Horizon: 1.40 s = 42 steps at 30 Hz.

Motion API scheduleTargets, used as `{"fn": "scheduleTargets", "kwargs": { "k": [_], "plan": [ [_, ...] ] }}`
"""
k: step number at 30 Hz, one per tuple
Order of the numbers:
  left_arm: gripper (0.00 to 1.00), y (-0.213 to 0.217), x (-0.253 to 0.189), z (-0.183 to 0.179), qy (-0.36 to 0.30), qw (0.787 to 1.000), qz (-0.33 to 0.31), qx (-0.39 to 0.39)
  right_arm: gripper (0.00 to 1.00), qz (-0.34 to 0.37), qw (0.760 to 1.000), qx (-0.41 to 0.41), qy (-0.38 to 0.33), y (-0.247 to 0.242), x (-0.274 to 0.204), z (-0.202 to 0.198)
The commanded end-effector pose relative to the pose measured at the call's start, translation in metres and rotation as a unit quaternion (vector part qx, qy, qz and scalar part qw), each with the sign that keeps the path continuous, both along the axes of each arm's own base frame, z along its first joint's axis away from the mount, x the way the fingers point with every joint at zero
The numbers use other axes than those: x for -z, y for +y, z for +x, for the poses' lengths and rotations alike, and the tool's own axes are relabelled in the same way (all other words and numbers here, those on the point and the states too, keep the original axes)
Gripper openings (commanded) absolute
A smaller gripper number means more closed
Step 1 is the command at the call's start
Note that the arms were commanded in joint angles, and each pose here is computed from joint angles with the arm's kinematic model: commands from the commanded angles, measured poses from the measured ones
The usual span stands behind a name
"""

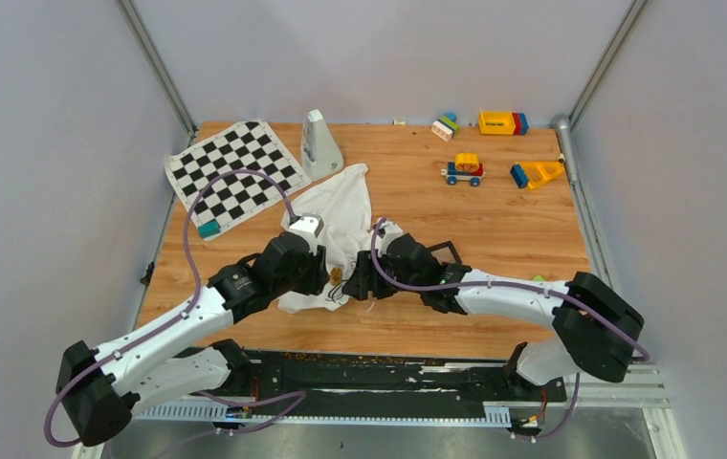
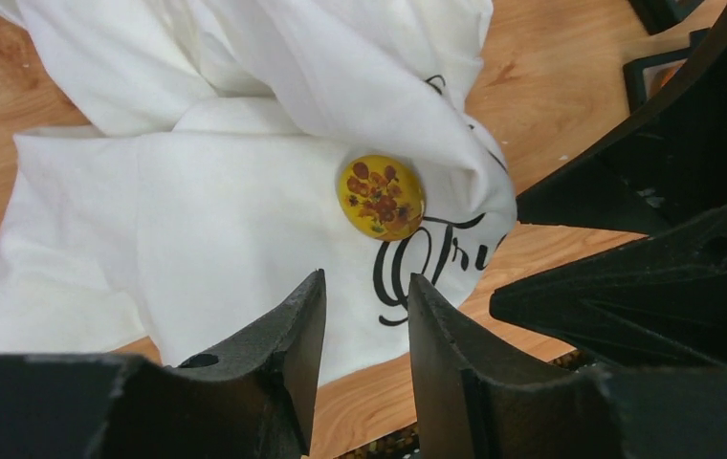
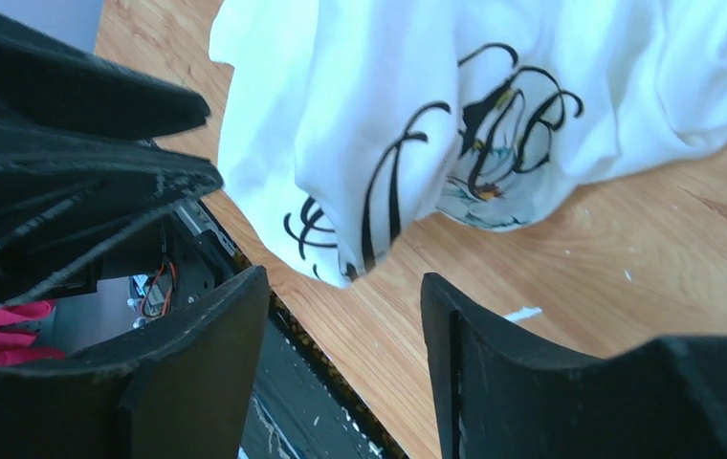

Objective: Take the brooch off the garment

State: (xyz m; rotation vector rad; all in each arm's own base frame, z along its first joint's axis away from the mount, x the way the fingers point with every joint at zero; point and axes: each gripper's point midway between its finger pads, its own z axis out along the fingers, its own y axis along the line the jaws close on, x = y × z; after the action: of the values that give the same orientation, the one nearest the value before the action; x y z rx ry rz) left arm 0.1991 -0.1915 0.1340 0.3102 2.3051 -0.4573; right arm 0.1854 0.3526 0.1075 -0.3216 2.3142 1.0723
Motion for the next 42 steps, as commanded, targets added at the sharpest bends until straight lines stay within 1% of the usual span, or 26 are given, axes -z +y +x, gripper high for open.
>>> {"fn": "scheduleTargets", "kwargs": {
  "k": [1, 3, 5, 7, 8, 10, 14, 18, 22, 25, 29, 31, 33, 34, 35, 36, 37, 38, 39, 40, 42],
  "plan": [
    [0.44, 0.002, 0.006, 0.002, -0.003, 1.000, 0.006, 0.001, 0.56, 0.017, 1.000, 0.007, -0.025, 0.023, -0.019, 0.018],
    [0.44, 0.002, 0.008, 0.003, -0.005, 1.000, 0.007, 0.002, 0.47, 0.006, 1.000, 0.020, -0.019, 0.025, -0.015, 0.024],
    [0.44, -0.001, 0.008, 0.003, -0.008, 1.000, 0.003, 0.006, 0.33, 0.007, 0.999, 0.029, -0.012, 0.026, -0.015, 0.026],
    [0.43, -0.002, 0.008, 0.003, -0.010, 1.000, -0.002, 0.008, 0.15, 0.014, 0.999, 0.026, -0.013, 0.027, -0.019, 0.024],
    [0.43, -0.004, 0.007, 0.004, -0.011, 1.000, -0.006, 0.010, 0.08, 0.017, 0.999, 0.023, -0.017, 0.028, -0.022, 0.023],
    [0.43, -0.005, 0.006, 0.003, -0.013, 1.000, -0.011, 0.013, 0.00, 0.030, 0.999, 0.010, -0.033, 0.029, -0.033, 0.015],
    [0.46, -0.011, 0.000, 0.002, -0.019, 0.999, -0.033, 0.021, 0.00, 0.059, 0.996, -0.024, -0.067, 0.031, -0.057, -0.004],
    [0.49, -0.017, -0.011, 0.000, -0.029, 0.997, -0.061, 0.029, 0.00, 0.061, 0.995, -0.048, -0.067, 0.033, -0.063, -0.015],
    [0.51, -0.020, -0.013, 0.000, -0.028, 0.997, -0.067, 0.032, 0.00, 0.063, 0.994, -0.061, -0.069, 0.036, -0.064, -0.022],
    [0.54, -0.026, -0.013, -0.004, -0.022, 0.996, -0.072, 0.053, 0.00, 0.062, 0.994, -0.059, -0.067, 0.037, -0.063, -0.023],
    [0.56, -0.026, -0.001, -0.006, -0.005, 0.997, -0.056, 0.059, 0.00, 0.061, 0.995, -0.053, -0.062, 0.037, -0.062, -0.022],
    [0.56, -0.023, 0.010, -0.005, 0.010, 0.998, -0.036, 0.052, 0.00, 0.061, 0.995, -0.051, -0.059, 0.038, -0.062, -0.021],
    [0.53, -0.018, 0.017, -0.003, 0.020, 0.999, -0.017, 0.039, 0.00, 0.059, 0.996, -0.047, -0.056, 0.037, -0.060, -0.020],
    [0.46, -0.013, 0.019, -0.001, 0.019, 0.999, -0.007, 0.026, 0.00, 0.056, 0.996, -0.043, -0.054, 0.036, -0.059, -0.019],
    [0.43, -0.010, 0.022, -0.001, 0.024, 1.000, 0.003, 0.019, 0.00, 0.053, 0.996, -0.039, -0.052, 0.035, -0.057, -0.019],
    [0.36, -0.006, 0.022, 0.002, 0.021, 1.000, 0.010, 0.007, 0.00, 0.048, 0.997, -0.032, -0.049, 0.033, -0.054, -0.018],
    [0.32, -0.003, 0.022, 0.001, 0.022, 1.000, 0.014, 0.004, 0.00, 0.044, 0.998, -0.027, -0.048, 0.032, -0.053, -0.016],
    [0.25, 0.000, 0.022, 0.002, 0.020, 1.000, 0.018, -0.003, 0.00, 0.040, 0.998, -0.025, -0.047, 0.031, -0.052, -0.016],
    [0.20, 0.001, 0.021, 0.002, 0.017, 1.000, 0.017, -0.006, 0.00, 0.037, 0.998, -0.021, -0.046, 0.029, -0.050, -0.015],
    [0.12, 0.004, 0.020, 0.003, 0.017, 1.000, 0.018, -0.013, 0.00, 0.033, 0.998, -0.016, -0.043, 0.028, -0.048, -0.014],
    [0.06, 0.007, 0.018, 0.003, 0.013, 1.000, 0.016, -0.017, 0.00, 0.026, 0.999, -0.011, -0.040, 0.026, -0.044, -0.013]
  ]
}}
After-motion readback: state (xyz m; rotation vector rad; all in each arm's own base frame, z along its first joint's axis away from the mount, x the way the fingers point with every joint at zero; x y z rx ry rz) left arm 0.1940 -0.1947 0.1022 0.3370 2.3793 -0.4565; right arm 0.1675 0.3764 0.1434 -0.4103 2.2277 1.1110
